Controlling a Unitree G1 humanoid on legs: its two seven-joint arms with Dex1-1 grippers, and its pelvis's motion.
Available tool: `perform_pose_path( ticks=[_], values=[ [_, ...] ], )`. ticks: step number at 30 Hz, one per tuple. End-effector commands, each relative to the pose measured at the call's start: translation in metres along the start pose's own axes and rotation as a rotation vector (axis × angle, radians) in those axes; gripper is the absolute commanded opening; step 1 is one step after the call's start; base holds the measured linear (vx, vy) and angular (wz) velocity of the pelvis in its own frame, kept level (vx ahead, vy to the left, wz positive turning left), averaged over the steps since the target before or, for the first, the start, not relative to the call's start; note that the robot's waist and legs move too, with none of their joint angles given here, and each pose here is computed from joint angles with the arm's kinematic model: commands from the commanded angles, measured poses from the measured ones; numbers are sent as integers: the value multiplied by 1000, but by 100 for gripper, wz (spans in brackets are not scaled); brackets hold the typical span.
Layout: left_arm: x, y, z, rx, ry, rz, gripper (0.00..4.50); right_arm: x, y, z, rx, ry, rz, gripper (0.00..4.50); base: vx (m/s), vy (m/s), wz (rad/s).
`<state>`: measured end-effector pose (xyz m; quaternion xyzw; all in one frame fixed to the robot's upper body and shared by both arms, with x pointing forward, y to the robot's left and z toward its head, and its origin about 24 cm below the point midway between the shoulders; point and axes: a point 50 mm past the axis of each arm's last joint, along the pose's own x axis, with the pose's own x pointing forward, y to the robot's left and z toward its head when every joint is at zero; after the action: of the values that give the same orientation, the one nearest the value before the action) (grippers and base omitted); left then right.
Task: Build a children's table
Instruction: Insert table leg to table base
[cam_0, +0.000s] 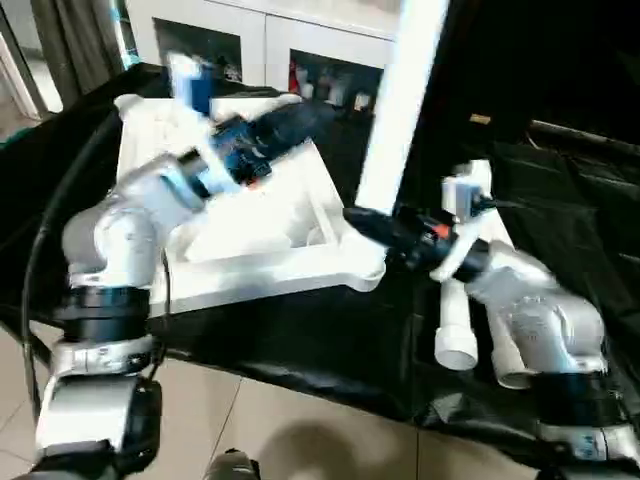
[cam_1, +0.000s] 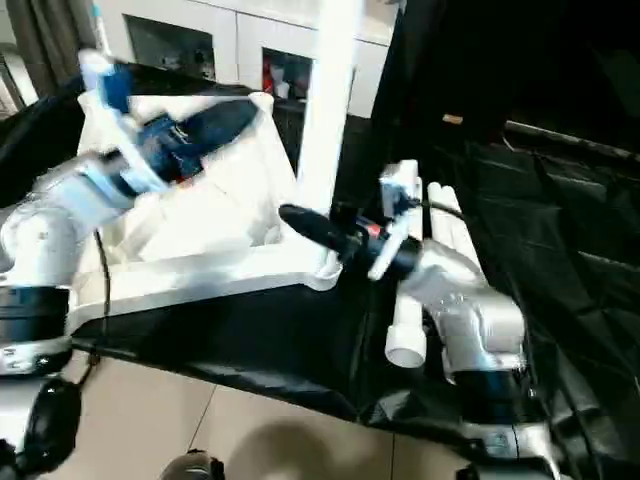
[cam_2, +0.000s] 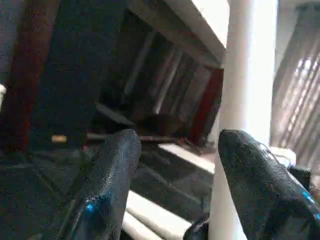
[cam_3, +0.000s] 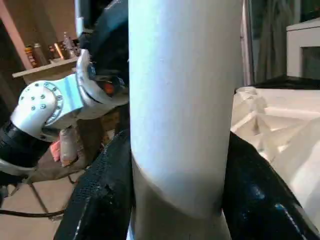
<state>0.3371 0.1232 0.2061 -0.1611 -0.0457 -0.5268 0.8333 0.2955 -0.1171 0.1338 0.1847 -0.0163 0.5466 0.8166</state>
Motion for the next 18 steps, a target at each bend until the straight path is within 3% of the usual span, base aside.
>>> perform_pose_path(
  ticks=[1,5,12,18],
  values=[
    [16,-3,2,35,17,1,297,4,3,0,-10,-3,9,191,0,0,0],
    [23,13,3,85,40,157,297,7,5,-3,-16,8,15,191,0,0,0],
    [39,-17,22,99,-14,-9,297,7,1,-11,-34,60,-24,191,0,0,0],
    [50,-24,14,131,17,-32,297,11,-1,-14,-45,86,-24,191,0,0,0]
  ],
)
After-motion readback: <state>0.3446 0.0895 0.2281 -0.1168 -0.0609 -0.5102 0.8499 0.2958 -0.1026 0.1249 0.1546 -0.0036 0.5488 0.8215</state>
